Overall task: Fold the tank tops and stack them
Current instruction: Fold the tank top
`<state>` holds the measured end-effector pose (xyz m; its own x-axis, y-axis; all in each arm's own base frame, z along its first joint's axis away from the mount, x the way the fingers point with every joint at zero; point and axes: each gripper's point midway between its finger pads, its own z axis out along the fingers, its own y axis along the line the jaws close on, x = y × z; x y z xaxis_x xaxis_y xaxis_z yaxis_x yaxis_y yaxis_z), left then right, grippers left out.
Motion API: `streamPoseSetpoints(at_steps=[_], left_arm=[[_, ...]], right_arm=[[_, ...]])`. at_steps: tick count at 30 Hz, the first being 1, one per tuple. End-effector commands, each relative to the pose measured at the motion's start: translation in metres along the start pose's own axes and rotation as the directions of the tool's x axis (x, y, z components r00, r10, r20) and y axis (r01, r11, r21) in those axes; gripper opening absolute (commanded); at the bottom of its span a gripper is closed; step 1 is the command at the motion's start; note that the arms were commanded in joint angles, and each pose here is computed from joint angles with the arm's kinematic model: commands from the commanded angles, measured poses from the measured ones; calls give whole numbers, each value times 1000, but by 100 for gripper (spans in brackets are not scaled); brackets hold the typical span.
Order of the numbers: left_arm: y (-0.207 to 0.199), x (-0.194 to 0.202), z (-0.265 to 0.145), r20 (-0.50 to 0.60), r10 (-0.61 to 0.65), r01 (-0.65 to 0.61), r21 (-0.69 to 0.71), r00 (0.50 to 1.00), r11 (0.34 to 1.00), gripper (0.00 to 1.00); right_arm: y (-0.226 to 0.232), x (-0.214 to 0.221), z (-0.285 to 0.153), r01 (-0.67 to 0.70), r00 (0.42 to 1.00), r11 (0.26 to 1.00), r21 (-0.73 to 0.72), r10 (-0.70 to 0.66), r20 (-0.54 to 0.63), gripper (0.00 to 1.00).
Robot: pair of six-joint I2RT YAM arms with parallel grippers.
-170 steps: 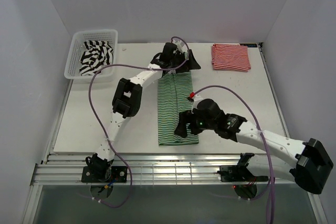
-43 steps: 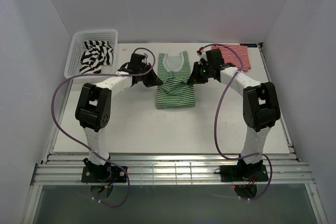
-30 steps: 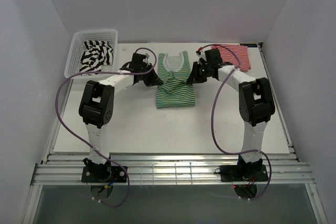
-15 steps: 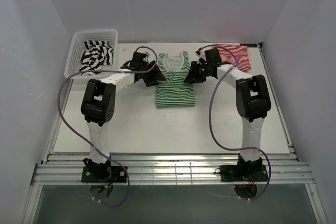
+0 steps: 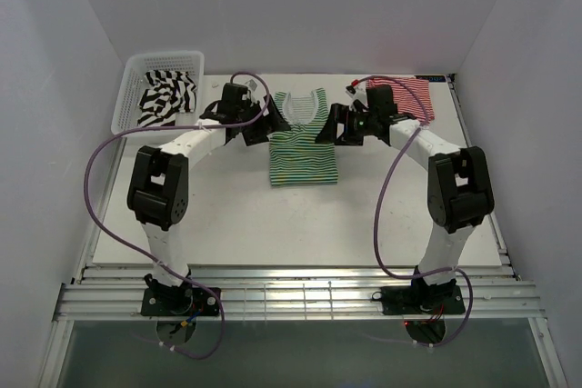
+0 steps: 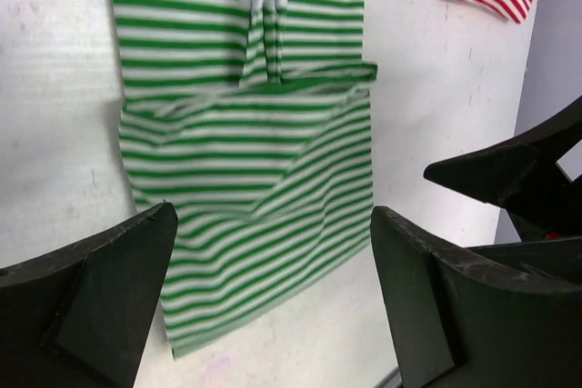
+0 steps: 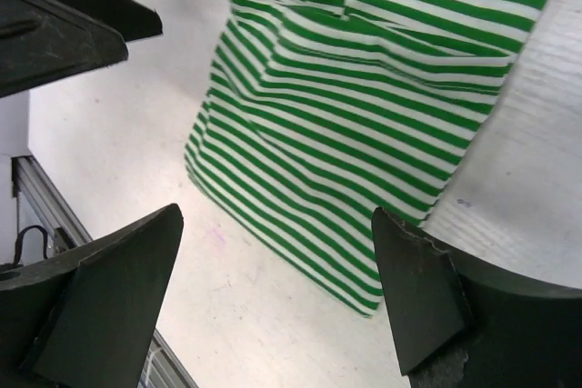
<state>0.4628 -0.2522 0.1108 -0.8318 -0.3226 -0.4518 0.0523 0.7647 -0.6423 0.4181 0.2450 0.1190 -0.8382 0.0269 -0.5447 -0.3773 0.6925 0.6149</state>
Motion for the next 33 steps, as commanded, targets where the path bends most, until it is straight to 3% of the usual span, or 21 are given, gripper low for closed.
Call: streamPoseSetpoints(at_steps=[1, 11, 18, 21, 33], left_arm=[[-33, 8, -39, 12, 37, -37, 83, 999, 996, 98], [27, 95, -57, -92, -65, 57, -86, 994, 995, 98], [53, 123, -41, -160, -109, 88, -137, 981, 987, 98], [56, 129, -35, -181, -116, 93, -133, 977, 987, 88], [68, 145, -15, -232, -116, 83, -146, 966, 986, 46]], right_arm=[[20, 16, -18, 5, 1000, 998, -68, -4, 13, 90], [-15, 99, -32, -117, 990, 990, 76, 122, -75, 90], [-37, 108, -18, -195, 976, 971, 137, 206, -67, 92], [-42, 113, -11, -239, 965, 962, 135, 251, -77, 100], [-55, 129, -1, -290, 946, 944, 159, 308, -99, 59]])
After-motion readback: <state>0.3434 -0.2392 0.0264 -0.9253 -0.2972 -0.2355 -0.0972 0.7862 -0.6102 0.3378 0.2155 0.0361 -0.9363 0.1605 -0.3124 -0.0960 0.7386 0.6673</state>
